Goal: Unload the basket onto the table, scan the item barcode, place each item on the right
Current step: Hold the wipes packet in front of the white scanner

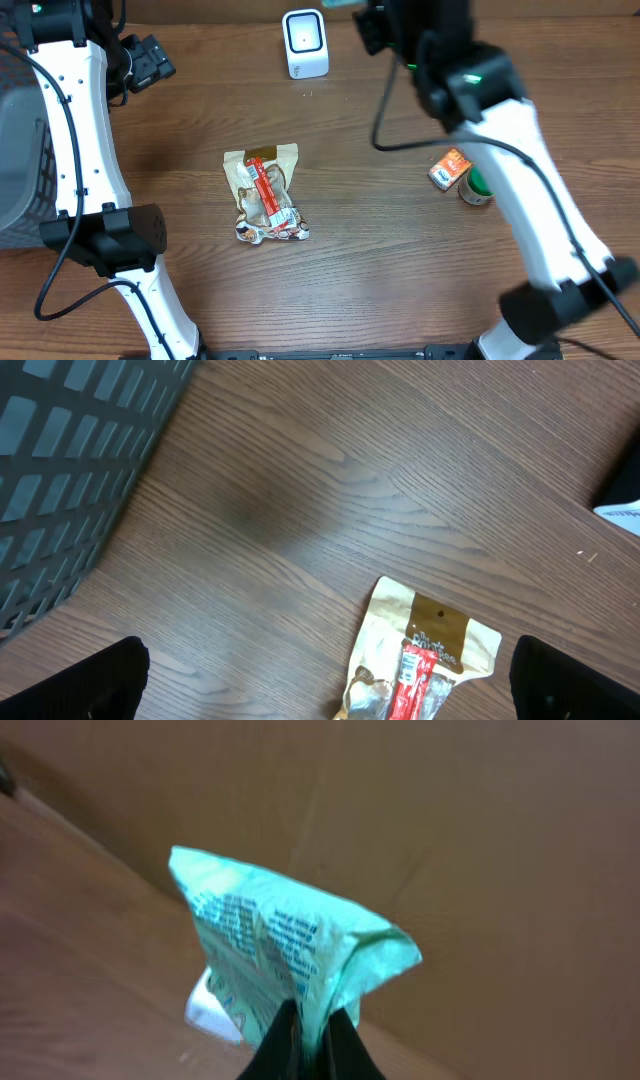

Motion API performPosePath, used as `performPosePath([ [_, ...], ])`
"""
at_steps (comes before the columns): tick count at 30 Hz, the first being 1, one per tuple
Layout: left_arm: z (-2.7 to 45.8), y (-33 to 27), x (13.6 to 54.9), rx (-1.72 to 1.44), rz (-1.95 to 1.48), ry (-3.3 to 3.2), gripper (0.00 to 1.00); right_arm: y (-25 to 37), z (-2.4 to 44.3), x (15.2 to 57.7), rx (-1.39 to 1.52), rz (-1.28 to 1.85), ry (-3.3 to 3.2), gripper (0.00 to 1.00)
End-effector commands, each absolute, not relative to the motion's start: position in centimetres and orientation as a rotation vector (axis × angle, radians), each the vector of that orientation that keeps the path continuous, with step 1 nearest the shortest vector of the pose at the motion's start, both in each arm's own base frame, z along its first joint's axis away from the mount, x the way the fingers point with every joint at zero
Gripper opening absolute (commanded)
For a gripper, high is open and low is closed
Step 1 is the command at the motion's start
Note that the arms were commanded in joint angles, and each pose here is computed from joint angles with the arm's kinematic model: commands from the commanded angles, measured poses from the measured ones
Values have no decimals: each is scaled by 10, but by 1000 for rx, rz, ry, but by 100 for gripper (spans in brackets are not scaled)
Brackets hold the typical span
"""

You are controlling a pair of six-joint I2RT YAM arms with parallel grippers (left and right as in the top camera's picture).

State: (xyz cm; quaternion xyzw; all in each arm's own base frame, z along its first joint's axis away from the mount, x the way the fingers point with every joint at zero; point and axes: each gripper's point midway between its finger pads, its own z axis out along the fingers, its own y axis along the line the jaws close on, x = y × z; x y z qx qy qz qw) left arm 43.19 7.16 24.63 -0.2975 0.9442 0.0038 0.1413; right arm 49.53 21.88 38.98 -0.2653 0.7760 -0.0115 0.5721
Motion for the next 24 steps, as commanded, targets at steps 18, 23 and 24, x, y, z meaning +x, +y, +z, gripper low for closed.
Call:
performPosePath([
  [18, 246, 68, 431, -825, 13, 2740, 100, 242, 232, 625, -657, -726, 1681, 4],
  [23, 246, 68, 431, -825, 13, 2739, 100, 248, 219, 633, -671, -766, 1638, 4],
  [24, 246, 68, 431, -825, 13, 2739, 100, 250, 217, 633, -675, -762, 1638, 3],
])
